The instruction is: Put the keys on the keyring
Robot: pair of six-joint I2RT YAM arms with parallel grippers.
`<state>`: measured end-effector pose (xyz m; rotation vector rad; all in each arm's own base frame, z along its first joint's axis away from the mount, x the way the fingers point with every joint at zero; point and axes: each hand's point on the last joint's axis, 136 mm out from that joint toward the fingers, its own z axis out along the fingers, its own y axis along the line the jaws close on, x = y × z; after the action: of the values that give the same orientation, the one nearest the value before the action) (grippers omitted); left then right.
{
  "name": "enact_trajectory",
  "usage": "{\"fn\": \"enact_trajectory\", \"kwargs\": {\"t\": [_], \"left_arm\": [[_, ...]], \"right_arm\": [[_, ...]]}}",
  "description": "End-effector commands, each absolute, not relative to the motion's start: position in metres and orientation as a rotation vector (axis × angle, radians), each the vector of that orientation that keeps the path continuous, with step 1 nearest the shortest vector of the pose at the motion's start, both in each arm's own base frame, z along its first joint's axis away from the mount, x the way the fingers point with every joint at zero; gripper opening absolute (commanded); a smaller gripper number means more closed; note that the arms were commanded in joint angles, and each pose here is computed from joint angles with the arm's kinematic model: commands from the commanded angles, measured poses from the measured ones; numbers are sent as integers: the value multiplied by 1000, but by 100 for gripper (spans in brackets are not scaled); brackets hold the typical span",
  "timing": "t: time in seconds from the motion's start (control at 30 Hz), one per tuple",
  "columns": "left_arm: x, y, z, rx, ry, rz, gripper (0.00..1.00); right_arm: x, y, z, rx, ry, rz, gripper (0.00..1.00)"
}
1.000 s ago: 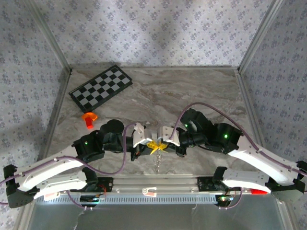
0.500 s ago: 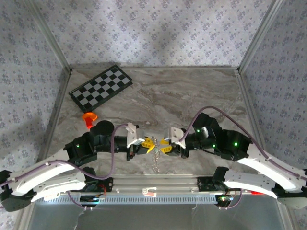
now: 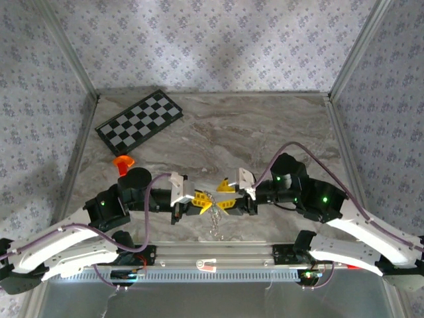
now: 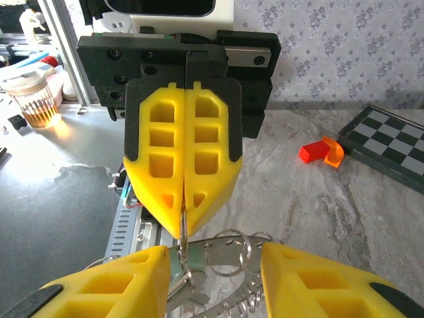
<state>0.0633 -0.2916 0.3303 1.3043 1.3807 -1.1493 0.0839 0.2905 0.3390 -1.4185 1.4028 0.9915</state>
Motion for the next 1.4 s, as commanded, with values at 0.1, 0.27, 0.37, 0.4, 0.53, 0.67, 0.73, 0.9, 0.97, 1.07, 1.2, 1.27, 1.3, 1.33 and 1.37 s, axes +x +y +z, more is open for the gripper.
{"fn": "enact_trajectory", "kwargs": {"t": [0.1, 0.27, 0.37, 0.4, 0.53, 0.67, 0.73, 0.9, 0.97, 1.07, 1.2, 1.27, 1.3, 1.33, 1.37], "left_arm": [[56, -287, 358, 1273, 1245, -1181, 0], [57, -287, 362, 1246, 1224, -1189, 0], [58, -288, 363, 1242, 1224, -1193, 0], [58, -288, 363, 1243, 1221, -1193, 0], [58, -288, 364, 1238, 1224, -1190, 0], [58, -288, 362, 1241, 1229, -1190, 0], [59, -288, 361, 1239, 1232, -1189, 0], [62, -287, 359, 1233, 1246, -1167, 0], [64, -286, 358, 1234, 1259, -1147, 0], [75, -284, 350, 1214, 1325, -1080, 1], [83, -277, 340, 1207, 1401, -1007, 19], [89, -273, 334, 1202, 1446, -959, 20], [90, -271, 331, 1207, 1464, -939, 21], [90, -270, 329, 1218, 1476, -926, 21], [90, -269, 328, 1226, 1486, -918, 22]], "right_arm": [[80, 297, 337, -1429, 1402, 1049, 37], [77, 298, 335, -1448, 1394, 1071, 28], [76, 298, 335, -1454, 1393, 1073, 20], [75, 298, 334, -1458, 1392, 1078, 19], [73, 299, 333, -1470, 1389, 1091, 17], [72, 301, 333, -1476, 1384, 1106, 11], [72, 301, 333, -1476, 1388, 1107, 10], [69, 301, 334, -1491, 1383, 1126, 0], [69, 301, 334, -1494, 1387, 1120, 0], [71, 298, 336, -1486, 1388, 1096, 0], [81, 294, 334, -1466, 1428, 1011, 0], [86, 291, 332, -1457, 1461, 971, 0], [87, 289, 332, -1460, 1472, 954, 0], [88, 287, 330, -1468, 1484, 932, 0], [90, 285, 329, -1474, 1496, 911, 0]]}}
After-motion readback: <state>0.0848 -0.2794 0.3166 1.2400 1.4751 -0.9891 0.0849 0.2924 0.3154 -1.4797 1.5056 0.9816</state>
